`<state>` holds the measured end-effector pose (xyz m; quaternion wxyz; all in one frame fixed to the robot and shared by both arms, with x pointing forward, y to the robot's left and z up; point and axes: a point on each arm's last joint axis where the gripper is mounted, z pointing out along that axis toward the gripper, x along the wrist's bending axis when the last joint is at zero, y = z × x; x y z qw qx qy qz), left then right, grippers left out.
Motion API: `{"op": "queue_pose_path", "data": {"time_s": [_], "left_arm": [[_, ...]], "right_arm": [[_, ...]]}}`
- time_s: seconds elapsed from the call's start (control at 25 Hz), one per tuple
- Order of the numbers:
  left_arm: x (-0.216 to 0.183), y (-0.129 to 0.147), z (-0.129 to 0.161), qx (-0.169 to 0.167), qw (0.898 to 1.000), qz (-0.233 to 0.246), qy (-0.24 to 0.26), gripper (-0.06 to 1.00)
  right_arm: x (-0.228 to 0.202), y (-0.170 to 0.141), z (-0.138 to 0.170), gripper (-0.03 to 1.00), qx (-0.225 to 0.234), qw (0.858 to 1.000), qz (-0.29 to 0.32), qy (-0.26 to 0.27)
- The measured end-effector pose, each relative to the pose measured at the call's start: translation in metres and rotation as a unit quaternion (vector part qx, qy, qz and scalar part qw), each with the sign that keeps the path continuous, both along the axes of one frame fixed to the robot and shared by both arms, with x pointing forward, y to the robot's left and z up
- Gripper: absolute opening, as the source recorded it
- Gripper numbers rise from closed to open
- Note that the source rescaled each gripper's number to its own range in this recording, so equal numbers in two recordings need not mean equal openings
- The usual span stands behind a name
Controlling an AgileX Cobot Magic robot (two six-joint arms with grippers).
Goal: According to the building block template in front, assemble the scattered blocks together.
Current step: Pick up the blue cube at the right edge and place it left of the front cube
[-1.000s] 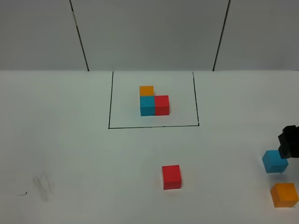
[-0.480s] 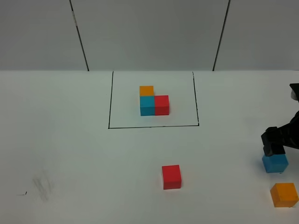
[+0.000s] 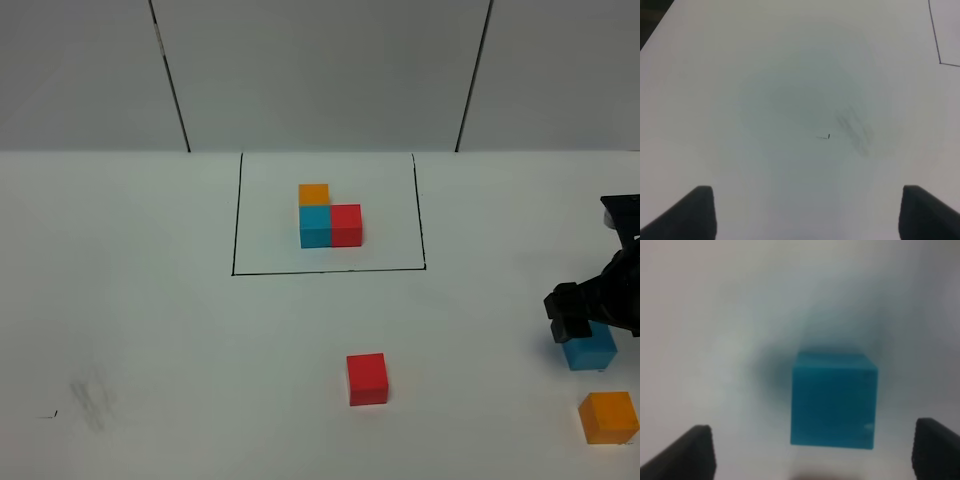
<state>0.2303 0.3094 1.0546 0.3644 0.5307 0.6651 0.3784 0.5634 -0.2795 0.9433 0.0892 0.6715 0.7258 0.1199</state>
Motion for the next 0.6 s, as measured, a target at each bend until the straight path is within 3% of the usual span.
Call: {"op": "queue_pose_path", "data": {"time_s": [0.48, 0.6], "left_arm": [[0.000, 0.000, 0.000, 0.000, 1.000, 0.000, 0.000, 0.82], [0.000, 0.000, 0.000, 0.000, 1.000, 0.000, 0.000, 0.82]], "right_arm": [[0.011, 0.000, -0.041, 0.80, -0.003, 1.000, -0.002, 0.023], [0.011, 0.000, -0.047, 0.72, -0.004, 1.000, -0.002, 0.030]]}}
